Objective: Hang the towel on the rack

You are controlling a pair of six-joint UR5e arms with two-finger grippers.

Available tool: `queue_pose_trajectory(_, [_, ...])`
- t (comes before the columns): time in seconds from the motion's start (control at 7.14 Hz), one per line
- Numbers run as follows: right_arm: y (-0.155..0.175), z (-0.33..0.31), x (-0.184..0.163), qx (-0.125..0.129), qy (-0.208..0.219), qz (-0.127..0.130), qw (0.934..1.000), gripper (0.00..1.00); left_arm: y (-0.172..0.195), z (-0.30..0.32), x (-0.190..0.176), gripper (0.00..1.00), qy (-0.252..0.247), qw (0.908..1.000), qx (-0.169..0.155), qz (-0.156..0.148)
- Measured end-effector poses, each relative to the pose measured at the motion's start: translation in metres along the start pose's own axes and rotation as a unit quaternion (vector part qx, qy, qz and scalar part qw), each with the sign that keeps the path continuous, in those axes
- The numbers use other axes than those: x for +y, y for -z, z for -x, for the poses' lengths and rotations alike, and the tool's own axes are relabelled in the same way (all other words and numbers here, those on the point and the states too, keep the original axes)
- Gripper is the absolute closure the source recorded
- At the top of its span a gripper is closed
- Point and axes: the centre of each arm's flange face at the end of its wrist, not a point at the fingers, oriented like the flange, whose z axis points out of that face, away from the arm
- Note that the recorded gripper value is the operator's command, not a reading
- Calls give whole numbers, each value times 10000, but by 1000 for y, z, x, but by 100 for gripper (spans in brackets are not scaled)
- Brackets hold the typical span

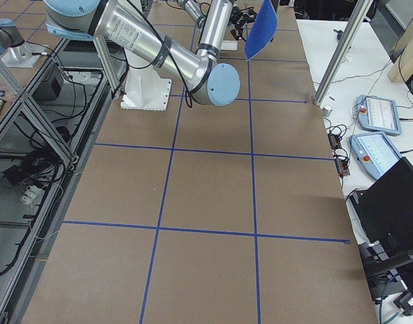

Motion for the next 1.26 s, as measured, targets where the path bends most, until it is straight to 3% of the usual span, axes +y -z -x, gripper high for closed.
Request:
queue_pose_trajectory(0.84, [11, -18, 8, -149, 152, 131, 9997, 100, -5, 16, 14, 3, 467, 9988, -93, 118])
queue_pose_trajectory(0.98, [13, -23, 11, -157, 183, 173, 9996, 100, -5, 16, 14, 23, 472, 9988, -85, 125])
queue_pose_trajectory(1.12, [13, -26, 13, -150, 207, 207, 9995, 100, -5, 15, 15, 64, 475, 9988, -75, 135])
queue_pose_trajectory(1.26, [12, -29, 15, -143, 221, 227, 9994, 100, -5, 14, 16, 100, 481, 9987, -66, 152])
